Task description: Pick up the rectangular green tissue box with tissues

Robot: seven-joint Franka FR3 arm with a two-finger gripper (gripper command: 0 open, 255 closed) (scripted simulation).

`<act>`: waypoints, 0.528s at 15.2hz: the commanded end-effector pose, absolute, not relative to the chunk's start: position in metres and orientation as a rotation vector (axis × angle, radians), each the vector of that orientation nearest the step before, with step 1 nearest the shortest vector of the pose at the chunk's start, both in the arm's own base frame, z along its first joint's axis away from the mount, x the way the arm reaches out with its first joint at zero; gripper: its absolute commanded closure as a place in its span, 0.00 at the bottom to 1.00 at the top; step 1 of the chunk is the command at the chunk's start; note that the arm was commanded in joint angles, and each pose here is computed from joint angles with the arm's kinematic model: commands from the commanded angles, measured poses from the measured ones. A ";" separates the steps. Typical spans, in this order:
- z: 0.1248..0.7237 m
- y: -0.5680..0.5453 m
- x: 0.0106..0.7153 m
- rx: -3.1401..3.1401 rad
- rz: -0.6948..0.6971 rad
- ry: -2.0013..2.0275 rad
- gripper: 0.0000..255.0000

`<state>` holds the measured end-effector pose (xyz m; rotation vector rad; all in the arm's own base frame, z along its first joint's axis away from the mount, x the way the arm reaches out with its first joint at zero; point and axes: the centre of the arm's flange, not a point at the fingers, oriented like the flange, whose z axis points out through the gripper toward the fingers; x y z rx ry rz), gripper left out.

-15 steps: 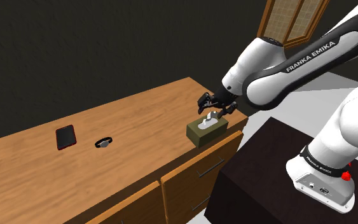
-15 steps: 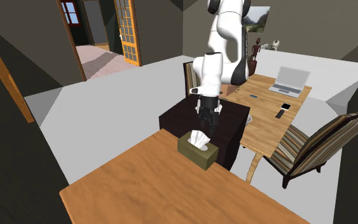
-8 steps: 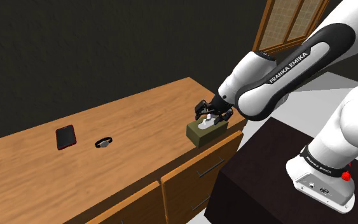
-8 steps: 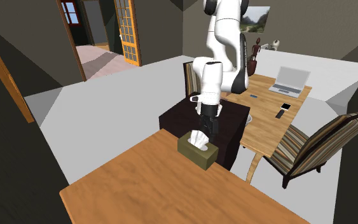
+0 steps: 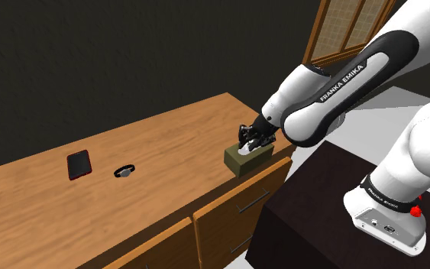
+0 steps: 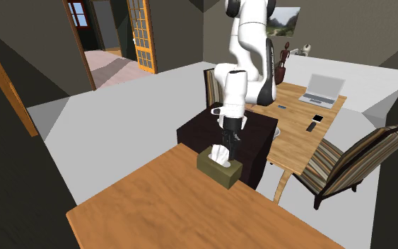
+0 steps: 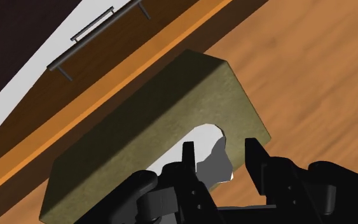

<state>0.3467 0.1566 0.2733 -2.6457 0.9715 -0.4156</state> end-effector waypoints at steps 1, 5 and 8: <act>0.271 0.155 0.345 -2.650 -0.408 0.975 1.00; 0.276 0.156 0.346 -2.650 -0.408 0.974 1.00; 0.292 0.156 0.346 -2.650 -0.408 0.974 1.00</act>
